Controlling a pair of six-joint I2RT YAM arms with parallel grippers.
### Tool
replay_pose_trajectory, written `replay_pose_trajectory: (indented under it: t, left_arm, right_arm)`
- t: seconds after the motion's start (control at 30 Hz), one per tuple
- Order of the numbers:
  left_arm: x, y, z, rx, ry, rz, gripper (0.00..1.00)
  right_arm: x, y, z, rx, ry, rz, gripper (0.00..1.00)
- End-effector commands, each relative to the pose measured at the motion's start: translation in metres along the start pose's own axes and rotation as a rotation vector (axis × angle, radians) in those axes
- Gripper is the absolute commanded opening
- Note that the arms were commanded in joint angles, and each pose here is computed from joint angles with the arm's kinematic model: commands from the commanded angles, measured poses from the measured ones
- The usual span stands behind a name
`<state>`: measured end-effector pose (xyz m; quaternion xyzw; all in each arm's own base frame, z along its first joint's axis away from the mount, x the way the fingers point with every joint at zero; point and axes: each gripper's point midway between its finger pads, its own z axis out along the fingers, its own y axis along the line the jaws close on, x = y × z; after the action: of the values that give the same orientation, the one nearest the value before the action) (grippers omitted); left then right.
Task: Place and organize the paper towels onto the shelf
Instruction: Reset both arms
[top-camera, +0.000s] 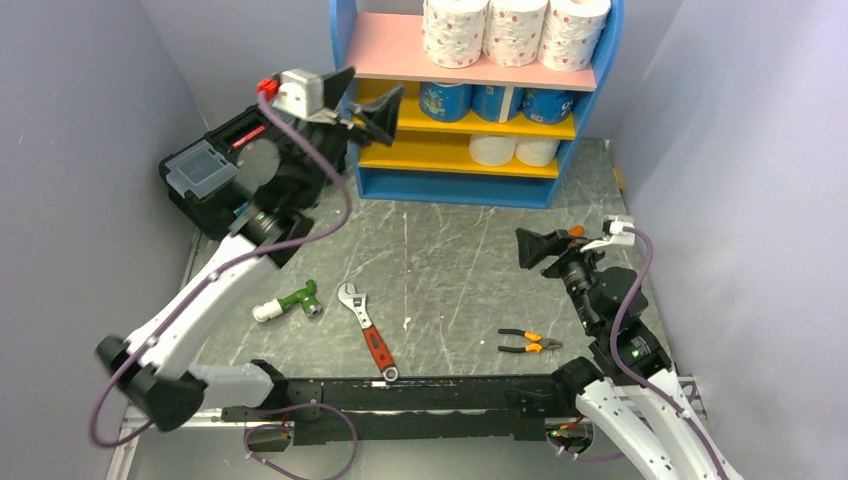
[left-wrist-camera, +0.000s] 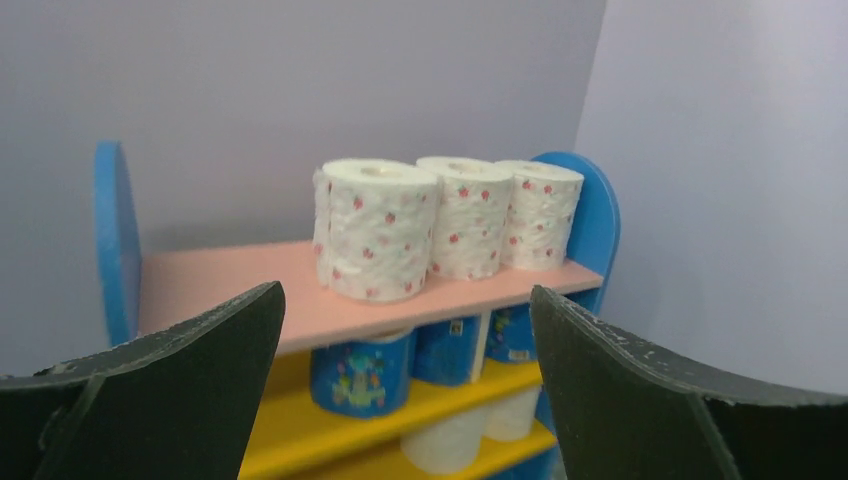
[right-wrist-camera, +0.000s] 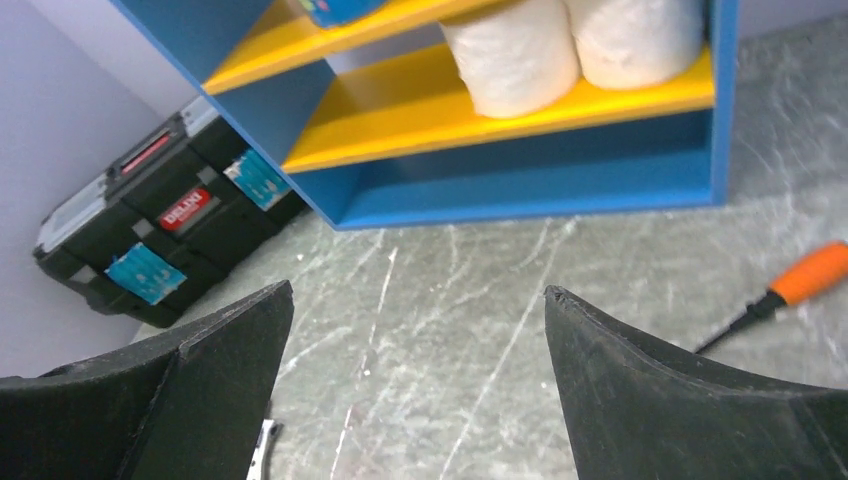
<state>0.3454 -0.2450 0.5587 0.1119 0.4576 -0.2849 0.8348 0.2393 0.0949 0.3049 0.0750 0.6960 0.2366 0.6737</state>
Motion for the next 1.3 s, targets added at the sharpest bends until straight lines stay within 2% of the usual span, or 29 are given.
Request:
replay_pose_trajectory:
  t: [0.0,0.13,0.2,0.4,0.63,0.8,0.97,1.17,1.27]
  left_arm:
    - [0.074,0.02,-0.075,-0.202,0.411,-0.123,0.99]
    - [0.11,0.038,-0.149,-0.388,0.695,-0.141,0.99]
    - [0.127,0.044,-0.188,-0.452,0.782,-0.154,0.99]
    - [0.163,0.058,-0.292,-0.591,0.862,-0.209,0.99]
    - [0.198,0.079,-0.374,-0.823,0.971,-0.217,0.99]
    - [0.215,0.082,-0.399,-0.934,1.076,-0.204,1.0]
    - [0.228,0.071,-0.4,-0.896,1.181,-0.205,0.99]
    - [0.249,0.054,-0.397,-0.771,1.171,-0.287,0.99]
    - [0.251,0.051,-0.396,-0.738,1.144,-0.309,0.99]
  right_arm:
    - [0.022,-0.028,-0.011,0.116,0.027,0.061,0.98]
    - [0.035,-0.044,-0.019,0.181,0.035,0.092,0.99]
    - [0.043,-0.054,-0.022,0.228,0.056,0.089,0.99]
    - [0.065,-0.07,-0.022,0.329,0.141,0.098,1.0]
    - [0.083,-0.075,-0.015,0.366,0.183,0.119,1.0]
    - [0.091,-0.071,-0.009,0.365,0.219,0.15,1.0]
    - [0.099,-0.072,-0.006,0.35,0.199,0.192,1.0]
    - [0.118,-0.076,-0.009,0.375,0.203,0.311,1.0]
    - [0.124,-0.074,-0.009,0.36,0.223,0.317,1.0]
